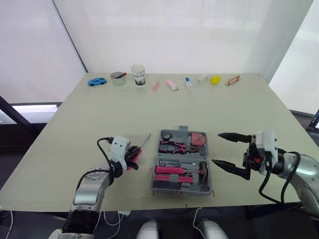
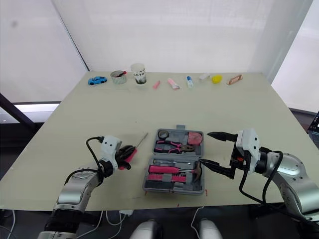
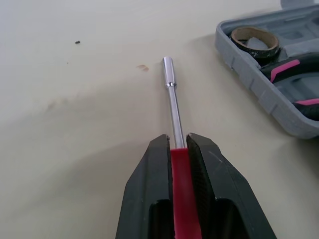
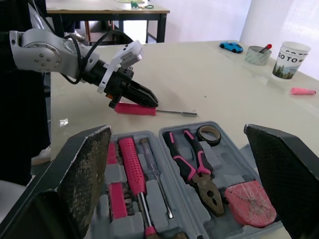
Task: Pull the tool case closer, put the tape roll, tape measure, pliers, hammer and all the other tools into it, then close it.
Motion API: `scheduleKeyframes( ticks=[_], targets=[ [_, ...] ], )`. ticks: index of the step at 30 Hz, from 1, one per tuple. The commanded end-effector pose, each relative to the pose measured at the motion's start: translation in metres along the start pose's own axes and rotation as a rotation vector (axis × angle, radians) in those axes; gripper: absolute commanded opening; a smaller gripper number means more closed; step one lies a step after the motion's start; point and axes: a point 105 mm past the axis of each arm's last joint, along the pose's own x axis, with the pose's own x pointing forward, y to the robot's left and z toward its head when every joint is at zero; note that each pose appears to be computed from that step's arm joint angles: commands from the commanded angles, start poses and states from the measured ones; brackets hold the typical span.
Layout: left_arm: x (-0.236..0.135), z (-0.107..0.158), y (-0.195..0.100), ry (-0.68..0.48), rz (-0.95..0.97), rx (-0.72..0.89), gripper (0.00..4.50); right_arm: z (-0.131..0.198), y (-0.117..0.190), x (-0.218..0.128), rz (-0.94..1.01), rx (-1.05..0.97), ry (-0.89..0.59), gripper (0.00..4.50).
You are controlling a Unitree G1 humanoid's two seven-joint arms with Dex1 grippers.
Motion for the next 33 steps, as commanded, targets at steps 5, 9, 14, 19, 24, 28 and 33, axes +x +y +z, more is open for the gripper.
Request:
scheduleKeyframes(
  ticks=[5, 9, 14, 19, 24, 28, 33],
  targets=[
    [-0.004, 0.035, 0.016, -0.117, -0.041, 0.039, 0.59, 0.010, -0.002, -0.007, -0.030, -0.033, -0.026, 4.50],
    [-0.004, 0.051, 0.016, -0.153, -0.087, 0.067, 0.59, 0.011, -0.001, -0.007, -0.045, -0.028, -0.038, 4.50],
    [-0.009, 0.074, 0.018, -0.198, -0.178, 0.131, 0.59, 0.010, 0.000, -0.011, -0.059, -0.014, -0.042, 4.50],
    [-0.018, 0.092, 0.013, -0.215, -0.313, 0.214, 0.59, 0.008, 0.001, -0.015, -0.061, -0.003, -0.039, 4.50],
    [-0.032, 0.102, -0.002, -0.200, -0.521, 0.295, 0.59, 0.005, 0.001, -0.020, -0.061, 0.010, -0.038, 4.50],
    [-0.030, 0.104, -0.003, -0.186, -0.545, 0.317, 0.59, 0.004, 0.001, -0.022, -0.065, 0.015, -0.039, 4.50],
    [-0.026, 0.106, -0.004, -0.194, -0.529, 0.282, 0.59, 0.004, 0.002, -0.023, -0.072, 0.019, -0.040, 4.50]
  ],
)
